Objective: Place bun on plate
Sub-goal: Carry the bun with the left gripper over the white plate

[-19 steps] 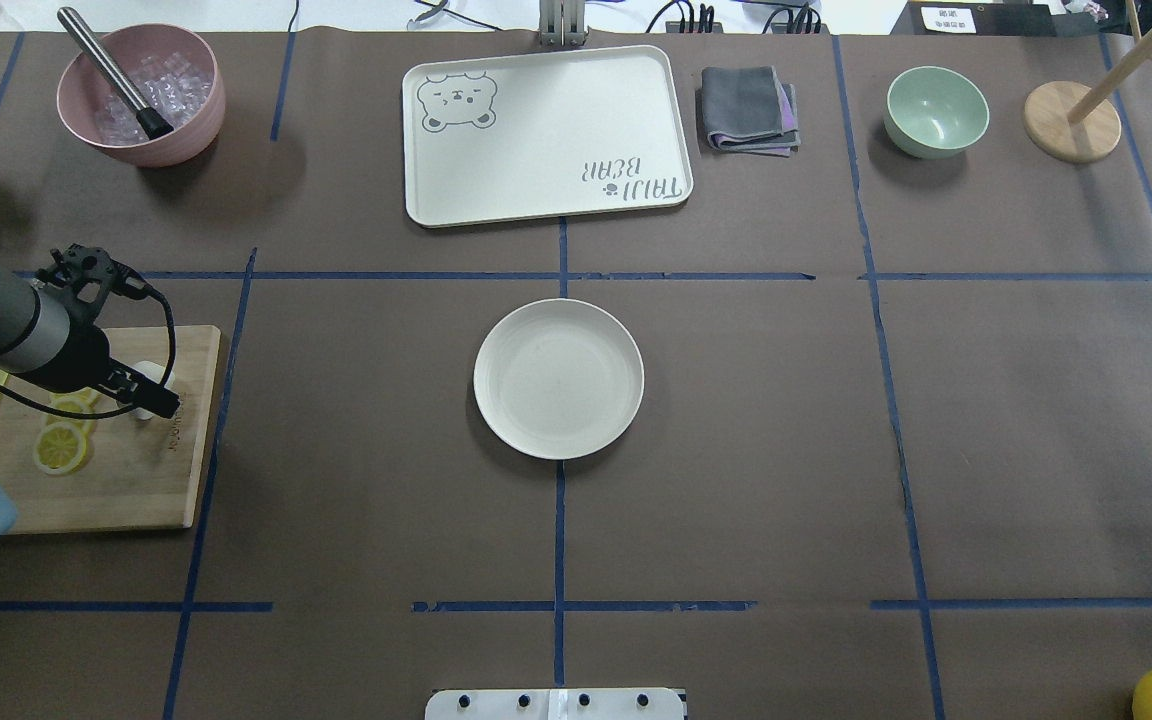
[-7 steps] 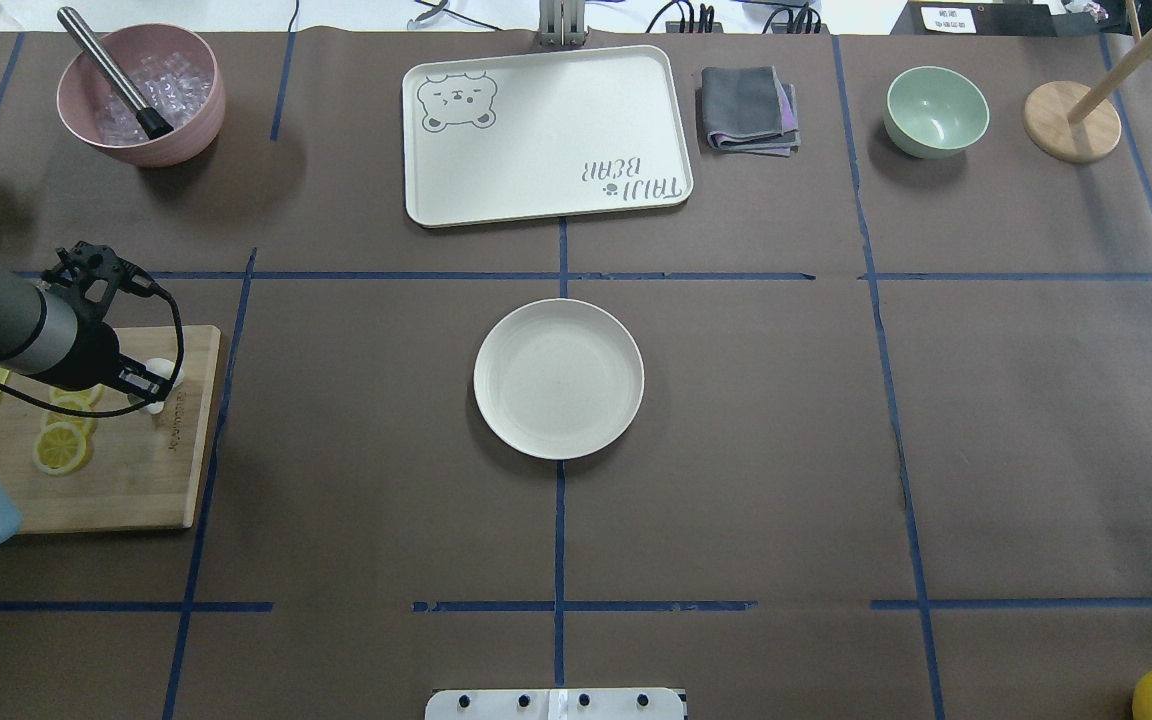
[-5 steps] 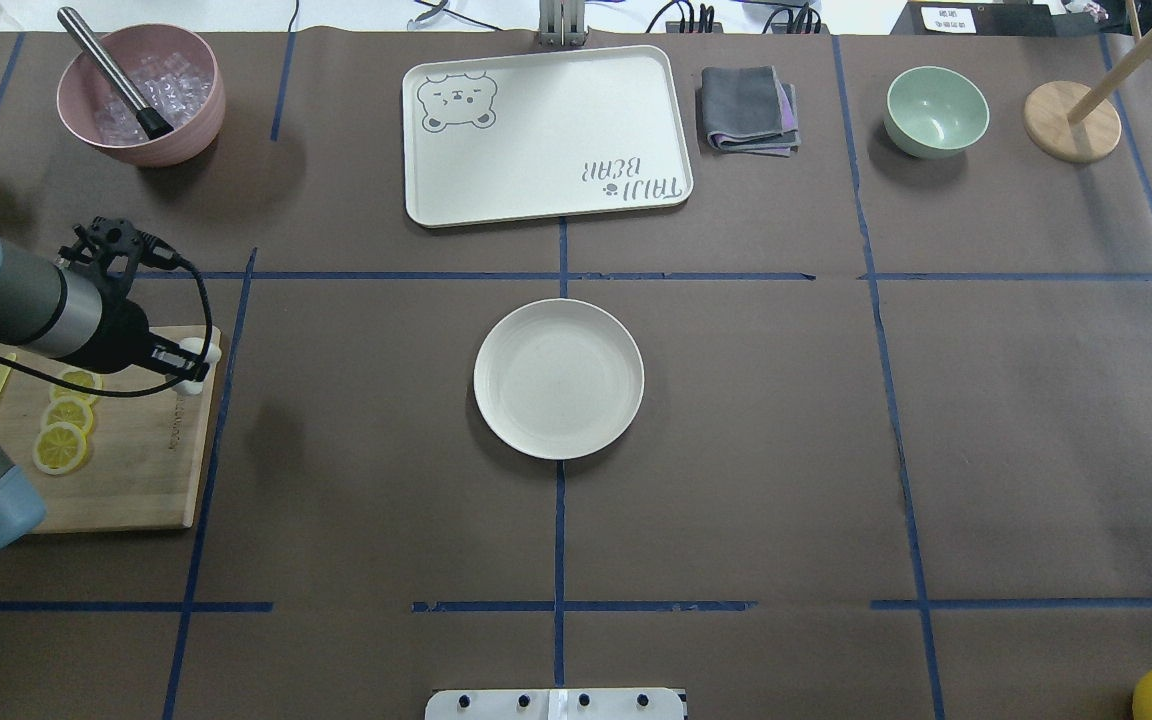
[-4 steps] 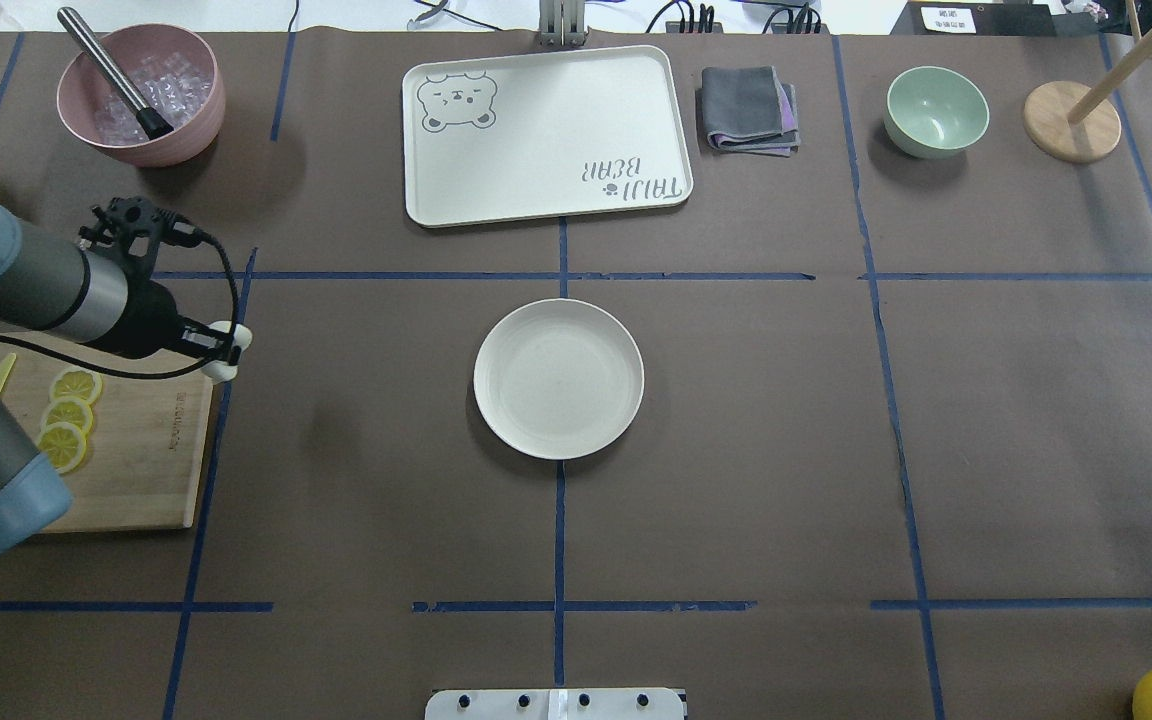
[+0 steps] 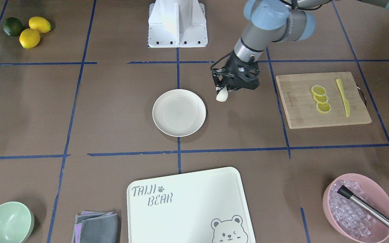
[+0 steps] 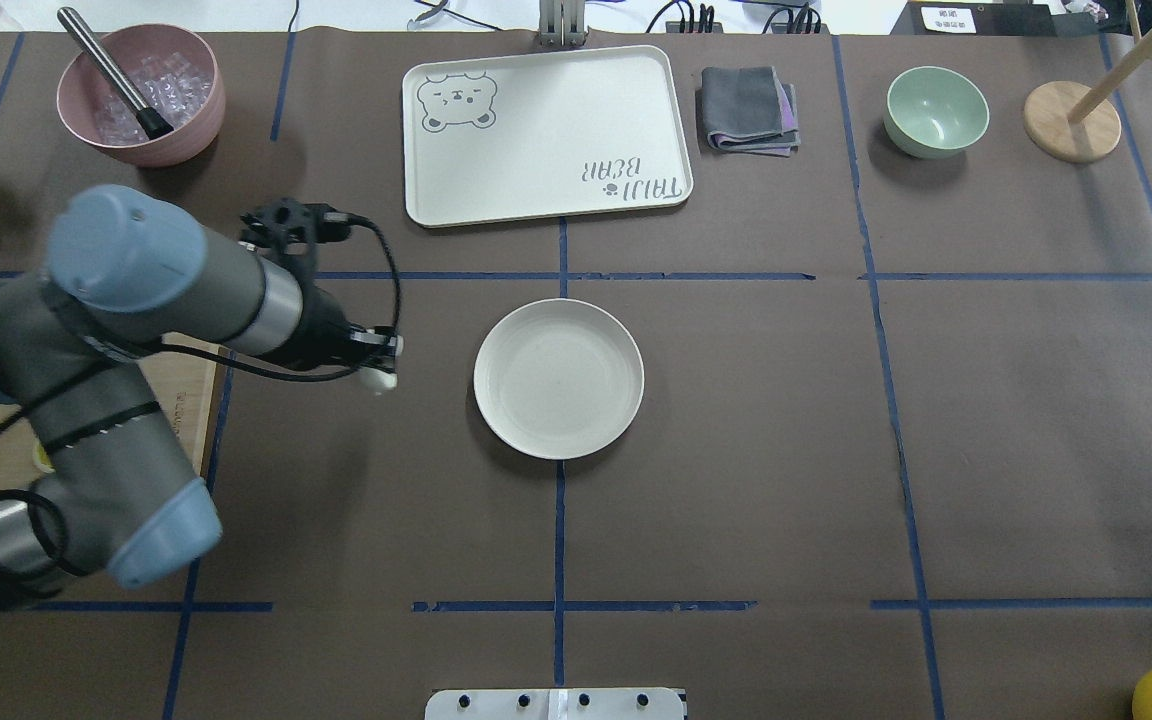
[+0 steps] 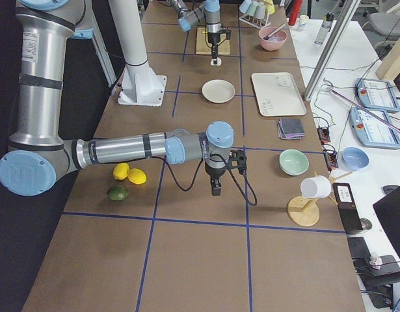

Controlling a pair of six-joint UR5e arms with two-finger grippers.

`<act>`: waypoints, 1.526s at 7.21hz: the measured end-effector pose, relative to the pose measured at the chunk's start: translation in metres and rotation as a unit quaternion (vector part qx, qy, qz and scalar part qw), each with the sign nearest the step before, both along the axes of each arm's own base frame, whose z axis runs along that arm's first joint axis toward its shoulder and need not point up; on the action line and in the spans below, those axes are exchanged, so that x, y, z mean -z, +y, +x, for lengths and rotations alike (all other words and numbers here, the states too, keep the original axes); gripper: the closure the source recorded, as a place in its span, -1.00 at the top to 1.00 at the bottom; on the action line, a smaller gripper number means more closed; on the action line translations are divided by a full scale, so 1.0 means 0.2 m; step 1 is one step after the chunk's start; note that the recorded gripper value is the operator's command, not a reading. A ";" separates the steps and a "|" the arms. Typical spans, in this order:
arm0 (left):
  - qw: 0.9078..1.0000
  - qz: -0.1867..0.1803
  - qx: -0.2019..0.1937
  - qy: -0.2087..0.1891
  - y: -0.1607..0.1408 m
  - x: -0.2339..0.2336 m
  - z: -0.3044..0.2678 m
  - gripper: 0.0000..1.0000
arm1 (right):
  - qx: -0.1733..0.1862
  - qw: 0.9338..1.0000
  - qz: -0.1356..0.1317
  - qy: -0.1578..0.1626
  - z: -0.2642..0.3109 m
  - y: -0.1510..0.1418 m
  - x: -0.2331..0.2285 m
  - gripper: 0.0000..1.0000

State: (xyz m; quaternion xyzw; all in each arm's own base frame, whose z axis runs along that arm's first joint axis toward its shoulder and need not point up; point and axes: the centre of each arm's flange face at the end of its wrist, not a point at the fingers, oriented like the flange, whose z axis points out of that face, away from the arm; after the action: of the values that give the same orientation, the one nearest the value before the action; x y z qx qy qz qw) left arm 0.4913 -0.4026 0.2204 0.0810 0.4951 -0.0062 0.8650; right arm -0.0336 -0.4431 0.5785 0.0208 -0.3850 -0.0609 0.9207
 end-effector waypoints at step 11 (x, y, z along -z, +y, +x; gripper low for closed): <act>0.993 0.012 0.072 -0.092 0.02 0.25 0.84 -0.26 | 0.000 1.000 -0.002 -0.003 0.00 0.01 0.00 1.00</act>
State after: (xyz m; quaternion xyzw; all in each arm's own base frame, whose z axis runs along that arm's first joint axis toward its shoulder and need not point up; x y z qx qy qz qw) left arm 0.6594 -0.3993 0.1694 0.1273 0.4062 -0.0547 0.9032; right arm -0.0338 -0.4418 0.5780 0.0192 -0.3883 -0.0599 0.9194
